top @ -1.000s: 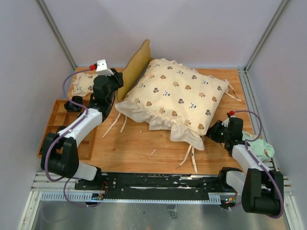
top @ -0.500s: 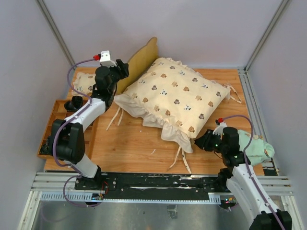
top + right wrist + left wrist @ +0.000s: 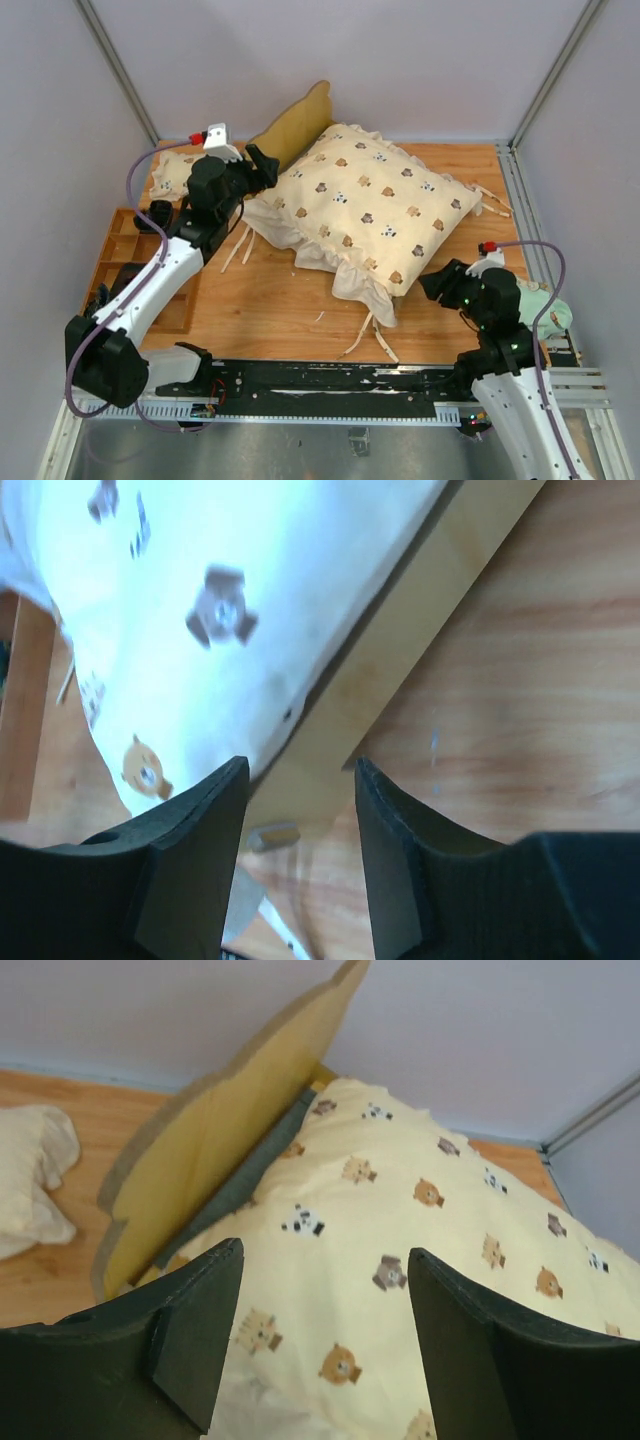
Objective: Set up the pet bed
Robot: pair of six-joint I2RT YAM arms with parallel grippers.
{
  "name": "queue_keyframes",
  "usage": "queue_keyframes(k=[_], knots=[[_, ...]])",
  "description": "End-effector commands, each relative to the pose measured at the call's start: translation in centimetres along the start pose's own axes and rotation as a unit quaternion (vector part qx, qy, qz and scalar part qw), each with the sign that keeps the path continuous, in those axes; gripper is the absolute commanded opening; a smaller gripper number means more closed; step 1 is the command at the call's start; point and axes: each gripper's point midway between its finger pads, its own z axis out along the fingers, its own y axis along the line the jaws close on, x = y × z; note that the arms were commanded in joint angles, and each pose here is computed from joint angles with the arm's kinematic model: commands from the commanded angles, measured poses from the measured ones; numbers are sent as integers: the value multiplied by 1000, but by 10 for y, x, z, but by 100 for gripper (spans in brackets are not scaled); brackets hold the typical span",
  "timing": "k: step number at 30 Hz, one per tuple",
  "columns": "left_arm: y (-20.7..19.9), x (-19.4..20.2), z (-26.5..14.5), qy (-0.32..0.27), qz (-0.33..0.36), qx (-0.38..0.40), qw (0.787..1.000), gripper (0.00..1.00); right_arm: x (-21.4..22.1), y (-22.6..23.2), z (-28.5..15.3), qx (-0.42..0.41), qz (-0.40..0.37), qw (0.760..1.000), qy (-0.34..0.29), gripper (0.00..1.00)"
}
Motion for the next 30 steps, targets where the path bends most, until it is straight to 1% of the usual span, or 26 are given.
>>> queue_keyframes(k=[1, 3, 5, 7, 9, 11, 14, 16, 18, 20, 22, 24, 26, 28, 30], knots=[[9, 49, -35, 74, -9, -24, 997, 70, -85, -8, -13, 93, -24, 985, -140, 50], [10, 63, -45, 85, -15, -15, 996, 69, -118, -6, -12, 126, -53, 977, -161, 52], [15, 69, -48, 76, -2, -11, 997, 69, -149, -1, -7, 149, -93, 970, -167, 53], [29, 68, -46, 56, 9, -39, 998, 68, -177, 1, 1, 170, -123, 964, -162, 52], [46, 63, -39, 41, 24, -84, 995, 67, -202, 3, 15, 168, -150, 964, -145, 51], [61, 61, -29, 44, 6, -115, 992, 66, -225, -10, 30, 181, -155, 962, -131, 51], [70, 59, -11, 52, -43, -111, 992, 61, -256, -42, 49, 205, -137, 963, -109, 48], [74, 54, -3, 38, -57, -115, 991, 59, -270, -70, 62, 226, -117, 962, -100, 48], [78, 46, 0, 10, -63, -125, 990, 59, -279, -93, 78, 236, -99, 963, -84, 48], [78, 36, 2, -20, -69, -124, 990, 58, -293, -105, 95, 242, -98, 963, -70, 47], [81, 27, 4, -41, -85, -125, 988, 55, -293, -121, 114, 256, -99, 961, -33, 47], [83, 21, 9, -52, -104, -115, 987, 52, -283, -146, 135, 279, -102, 955, 13, 44], [82, 16, 14, -63, -106, -102, 987, 51, -277, -164, 147, 288, -98, 952, 39, 43], [78, 14, 22, -68, -105, -89, 988, 51, -270, -173, 159, 276, -94, 955, 57, 43], [74, 17, 33, -59, -98, -76, 991, 51, -263, -172, 168, 253, -94, 960, 76, 42]])
